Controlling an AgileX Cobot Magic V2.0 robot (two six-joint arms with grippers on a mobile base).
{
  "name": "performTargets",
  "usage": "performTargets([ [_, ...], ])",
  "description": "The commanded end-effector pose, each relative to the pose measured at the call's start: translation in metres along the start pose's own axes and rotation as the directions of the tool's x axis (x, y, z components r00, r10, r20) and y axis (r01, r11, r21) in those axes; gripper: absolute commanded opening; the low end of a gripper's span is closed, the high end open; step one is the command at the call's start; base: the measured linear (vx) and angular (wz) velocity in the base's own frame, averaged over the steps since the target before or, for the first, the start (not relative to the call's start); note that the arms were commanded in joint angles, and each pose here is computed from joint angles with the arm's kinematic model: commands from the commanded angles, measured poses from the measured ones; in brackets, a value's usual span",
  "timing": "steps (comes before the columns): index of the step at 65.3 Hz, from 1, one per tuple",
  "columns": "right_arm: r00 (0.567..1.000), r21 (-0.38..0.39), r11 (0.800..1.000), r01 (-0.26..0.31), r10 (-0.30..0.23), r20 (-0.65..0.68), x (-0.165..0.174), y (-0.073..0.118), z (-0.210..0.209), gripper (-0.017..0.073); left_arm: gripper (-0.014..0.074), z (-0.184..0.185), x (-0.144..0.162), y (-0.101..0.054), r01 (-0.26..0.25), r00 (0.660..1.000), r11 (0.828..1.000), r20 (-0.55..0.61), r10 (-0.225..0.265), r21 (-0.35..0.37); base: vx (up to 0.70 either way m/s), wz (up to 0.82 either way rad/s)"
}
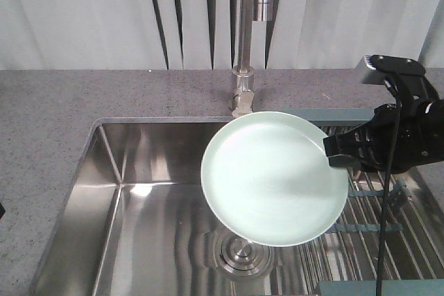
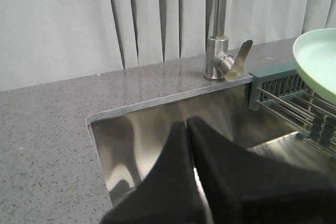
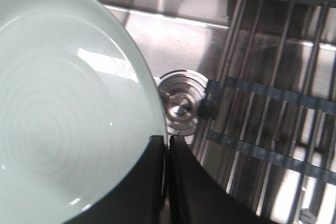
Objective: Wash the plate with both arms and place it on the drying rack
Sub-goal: 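Move the plate with the right gripper over the drying rack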
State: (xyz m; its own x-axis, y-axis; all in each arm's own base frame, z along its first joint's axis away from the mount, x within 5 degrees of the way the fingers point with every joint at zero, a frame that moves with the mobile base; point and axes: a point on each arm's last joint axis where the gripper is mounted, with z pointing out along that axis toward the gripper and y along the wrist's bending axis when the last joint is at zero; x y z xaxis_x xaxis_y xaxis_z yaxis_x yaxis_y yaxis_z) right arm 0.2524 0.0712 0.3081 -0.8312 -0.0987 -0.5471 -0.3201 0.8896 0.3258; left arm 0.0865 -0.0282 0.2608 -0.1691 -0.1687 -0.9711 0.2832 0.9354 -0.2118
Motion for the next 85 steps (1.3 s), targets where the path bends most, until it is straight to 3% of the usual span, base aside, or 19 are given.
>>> performTargets([
  [1,0.991,-0.084,0.996,0.017,-0.005,0.131,-0.011,0.022,-0.01,-0.0001,-0.0006,0.0,-0.009,0.0,-0.011,1.0,1.0,0.023,0.011,-0.009,0.0,0.0],
  [9,0.978,-0.111,0.993,0.04,-0.016,0.208,-0.019,0.042,0.006,-0.0001,-0.0006,0.0,-0.009,-0.001,-0.011,1.0,1.0,0.023,0.011,-0.008,0.0,0.0],
  [15,0.972,-0.103,0.994,0.021,0.004,0.235,-0.028,0.047,0.028,-0.0001,-0.0006,0.0,-0.009,-0.001,-0.011,1.0,1.0,0.023,0.011,-0.008,0.0,0.0],
  [22,0.97,-0.08,0.997,0.006,0.014,0.244,-0.042,0.042,0.048,-0.0001,-0.0006,0.0,-0.009,-0.001,-0.011,1.0,1.0,0.023,0.011,-0.008,0.0,0.0],
  [31,0.951,-0.014,0.999,0.033,-0.027,0.308,-0.064,0.031,0.047,-0.0001,-0.0006,0.0,-0.008,-0.001,-0.011,1.0,1.0,0.021,0.011,-0.003,0.0,0.0],
  [48,0.947,0.141,0.99,0.001,-0.046,0.318,-0.063,-0.02,-0.006,-0.0001,-0.0006,0.0,-0.008,-0.002,-0.011,1.0,1.0,0.018,0.011,0.004,0.0,0.0],
  [66,0.957,0.333,0.935,-0.12,0.019,0.291,-0.049,-0.089,-0.046,-0.0001,-0.0006,0.0,-0.008,-0.002,-0.011,1.0,1.0,0.018,0.011,0.004,0.0,0.0],
  [77,0.963,0.431,0.899,-0.081,-0.04,0.265,-0.055,-0.111,-0.046,-0.0001,-0.0006,0.0,-0.008,-0.002,-0.011,1.0,1.0,0.018,0.011,0.004,0.0,0.0],
  [85,0.979,0.446,0.894,-0.053,-0.042,0.202,-0.066,-0.122,-0.036,-0.0001,-0.0006,0.0,-0.008,-0.002,-0.011,1.0,1.0,0.017,0.011,0.006,0.0,0.0],
])
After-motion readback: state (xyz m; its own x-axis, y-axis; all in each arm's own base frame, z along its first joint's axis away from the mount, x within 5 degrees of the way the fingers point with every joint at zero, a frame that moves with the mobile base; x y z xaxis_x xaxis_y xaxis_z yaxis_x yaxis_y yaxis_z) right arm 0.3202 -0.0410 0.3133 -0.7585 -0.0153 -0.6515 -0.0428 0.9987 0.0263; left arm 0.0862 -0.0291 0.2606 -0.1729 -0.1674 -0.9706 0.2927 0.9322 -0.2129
